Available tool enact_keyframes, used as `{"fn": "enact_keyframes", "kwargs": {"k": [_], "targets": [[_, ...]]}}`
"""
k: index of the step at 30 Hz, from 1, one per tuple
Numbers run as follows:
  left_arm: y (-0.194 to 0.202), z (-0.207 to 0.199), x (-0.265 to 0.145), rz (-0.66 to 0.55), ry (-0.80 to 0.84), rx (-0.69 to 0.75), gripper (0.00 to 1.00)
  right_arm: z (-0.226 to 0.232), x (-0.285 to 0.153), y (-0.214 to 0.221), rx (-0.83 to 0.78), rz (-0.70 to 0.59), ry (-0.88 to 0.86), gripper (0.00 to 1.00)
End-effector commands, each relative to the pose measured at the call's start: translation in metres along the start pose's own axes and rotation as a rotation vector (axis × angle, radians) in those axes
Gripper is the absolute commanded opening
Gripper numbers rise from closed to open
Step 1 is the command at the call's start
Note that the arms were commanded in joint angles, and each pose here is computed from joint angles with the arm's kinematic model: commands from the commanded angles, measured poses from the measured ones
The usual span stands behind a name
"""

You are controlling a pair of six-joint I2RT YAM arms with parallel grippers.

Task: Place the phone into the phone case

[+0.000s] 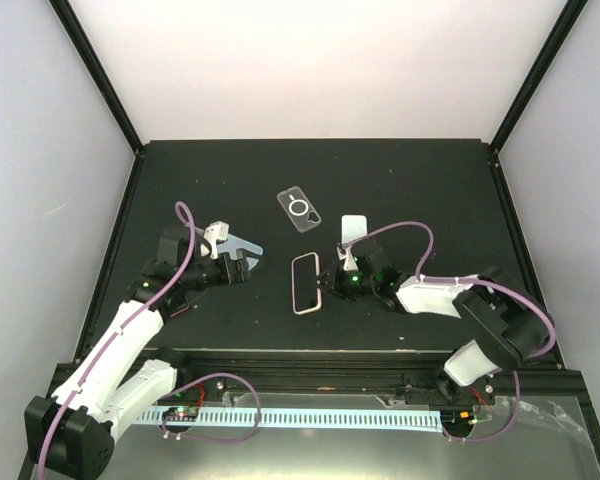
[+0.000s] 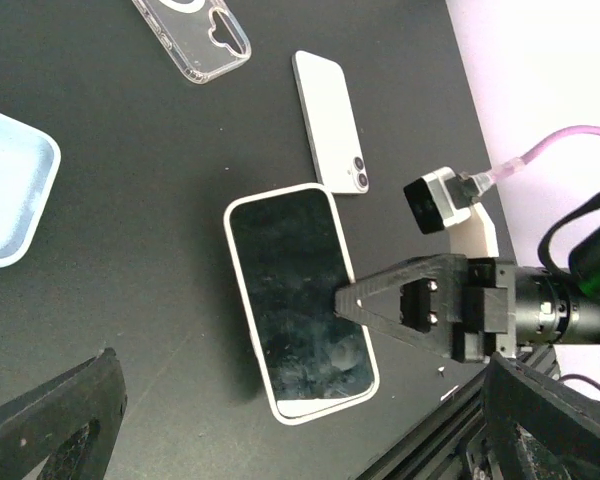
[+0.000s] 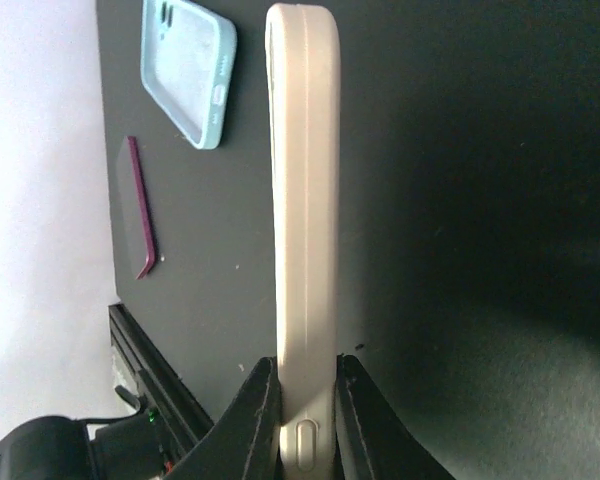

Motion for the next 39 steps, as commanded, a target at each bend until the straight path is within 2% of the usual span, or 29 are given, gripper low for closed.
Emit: {"fn": "enact_keyframes", "kwargs": {"k": [1, 15, 22, 26, 30, 36, 39], "targets": [[-0.001, -0.003, -0.005, -0.011, -0.011, 0.032, 0.99, 0.013, 0.009, -0.025, -0.012, -0.081, -0.052, 0.13], [0.002, 0.006, -0.002, -0.009, -0.036, 0.013, 0.99, -0.017, 0.015, -0.008, 0.039, -0.038, 0.070, 0.19], [0.000, 0.011, -0.002, -0.032, -0.082, -0.012, 0.99, -0.016, 0.006, -0.011, 0.000, -0.043, 0.142, 0.34], [-0.002, 0.016, -0.002, -0.043, -0.122, -0.022, 0.99, -0.009, -0.005, -0.020, -0.077, -0.069, 0.206, 0.49], [-0.003, 0.020, 0.001, -0.043, -0.146, -0.041, 0.99, -0.004, -0.018, -0.037, -0.179, -0.088, 0.323, 0.62], [-0.006, 0.034, 0.010, -0.057, -0.201, -0.106, 0.99, -0.005, -0.034, -0.060, -0.290, -0.111, 0.501, 0.75], [-0.010, 0.046, 0.016, -0.092, -0.239, -0.175, 0.98, -0.009, -0.038, -0.073, -0.315, -0.117, 0.594, 0.88]]}}
Point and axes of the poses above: each gripper's point midway between its finger pads, its own x axis out along the fingers, its own z axis along the line the jaws close on, y = z × x, the point moved 7 cm from there along -x, back along the fingers, and after that the axes turned 13 degrees about -x, right-handed, at the moved point
